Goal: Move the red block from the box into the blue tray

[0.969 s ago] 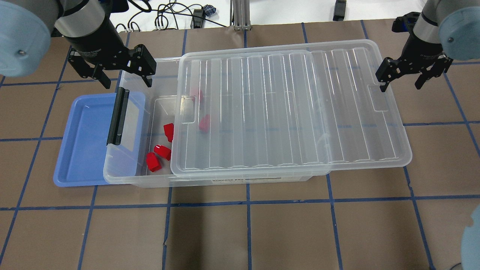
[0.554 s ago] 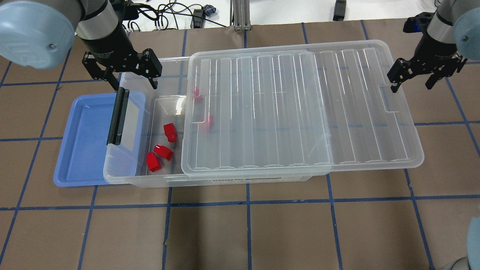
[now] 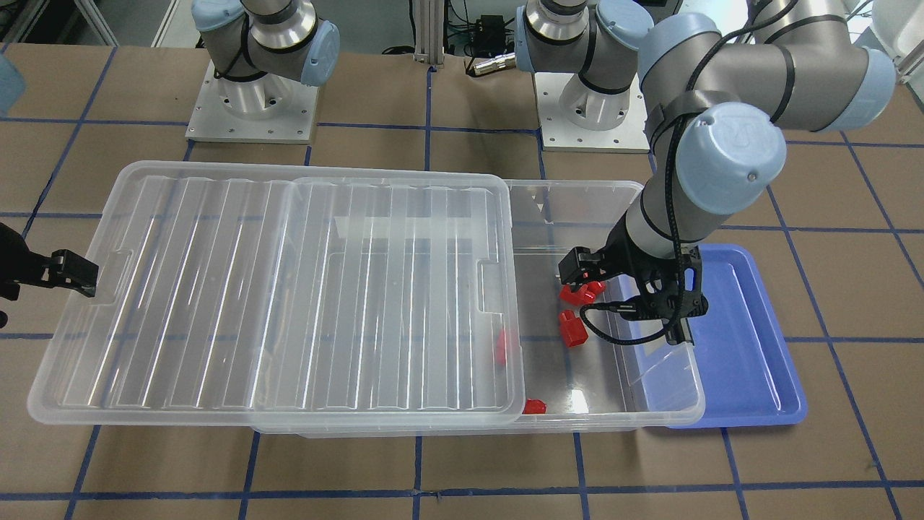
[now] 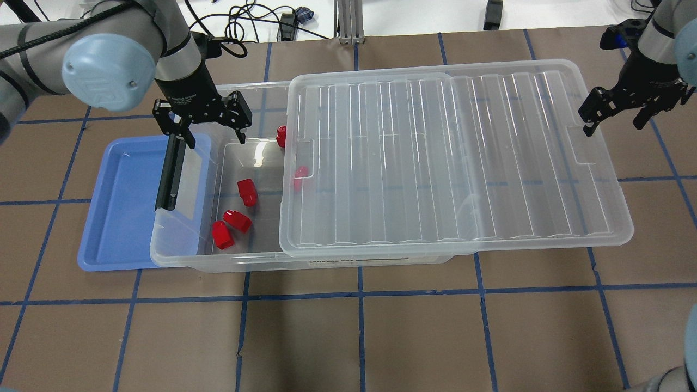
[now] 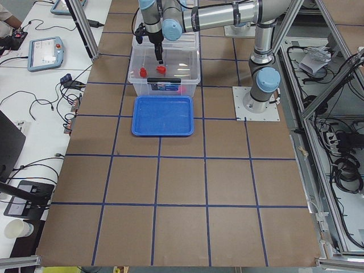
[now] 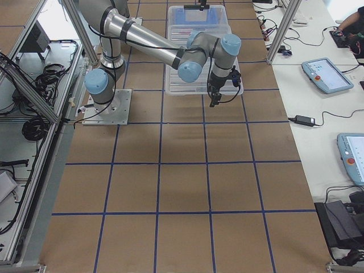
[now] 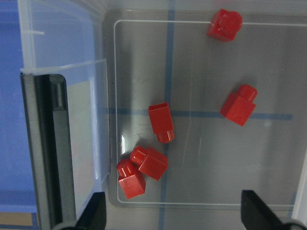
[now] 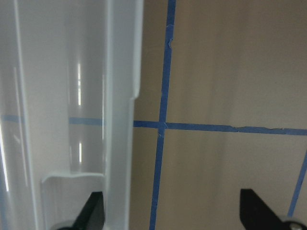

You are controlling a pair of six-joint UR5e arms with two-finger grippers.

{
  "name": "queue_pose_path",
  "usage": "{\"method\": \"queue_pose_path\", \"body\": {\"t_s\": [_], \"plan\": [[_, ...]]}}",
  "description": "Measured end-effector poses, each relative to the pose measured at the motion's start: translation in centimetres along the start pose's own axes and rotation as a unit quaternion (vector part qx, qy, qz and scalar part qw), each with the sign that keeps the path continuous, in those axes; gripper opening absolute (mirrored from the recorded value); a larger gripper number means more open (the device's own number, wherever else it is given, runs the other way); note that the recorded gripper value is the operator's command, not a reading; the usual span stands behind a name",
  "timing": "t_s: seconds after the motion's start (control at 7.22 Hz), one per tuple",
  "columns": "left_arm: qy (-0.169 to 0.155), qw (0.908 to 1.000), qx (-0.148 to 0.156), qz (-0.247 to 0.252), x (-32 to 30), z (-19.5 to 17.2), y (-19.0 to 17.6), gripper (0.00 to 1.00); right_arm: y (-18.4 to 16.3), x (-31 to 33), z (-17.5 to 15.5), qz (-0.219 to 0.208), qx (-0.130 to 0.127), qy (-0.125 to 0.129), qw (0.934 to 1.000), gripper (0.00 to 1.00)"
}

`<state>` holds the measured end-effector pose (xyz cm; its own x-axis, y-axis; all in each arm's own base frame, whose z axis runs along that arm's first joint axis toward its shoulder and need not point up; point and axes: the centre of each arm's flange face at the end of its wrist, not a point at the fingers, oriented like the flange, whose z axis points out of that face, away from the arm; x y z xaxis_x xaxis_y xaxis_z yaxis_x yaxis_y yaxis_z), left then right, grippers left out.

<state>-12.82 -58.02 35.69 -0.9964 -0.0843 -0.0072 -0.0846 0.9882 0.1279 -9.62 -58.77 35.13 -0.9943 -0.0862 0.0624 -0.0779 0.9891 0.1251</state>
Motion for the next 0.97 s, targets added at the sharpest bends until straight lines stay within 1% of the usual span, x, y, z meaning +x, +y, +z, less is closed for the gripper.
{"method": "queue_pose_path", "body": {"t_s": [0.28, 0.42, 0.97], "plan": [[0.0, 1.0, 0.008, -0.005, 0.0, 4.7, -0.7, 1.0, 0.2, 1.0, -0.1, 0.005, 0.005, 0.003, 1.0, 1.0], [0.0, 1.0, 0.008, -0.005, 0.0, 6.3, -0.8, 1.0, 0.3, 1.1, -0.4, 0.008, 0.007, 0.004, 0.9999, 1.0], [0.007, 0.9999, 0.011, -0.008, 0.1, 9.6, -1.2, 1.0, 0.8, 0.9, -1.8, 0.011, 0.015, 0.006, 0.9998, 1.0]]}}
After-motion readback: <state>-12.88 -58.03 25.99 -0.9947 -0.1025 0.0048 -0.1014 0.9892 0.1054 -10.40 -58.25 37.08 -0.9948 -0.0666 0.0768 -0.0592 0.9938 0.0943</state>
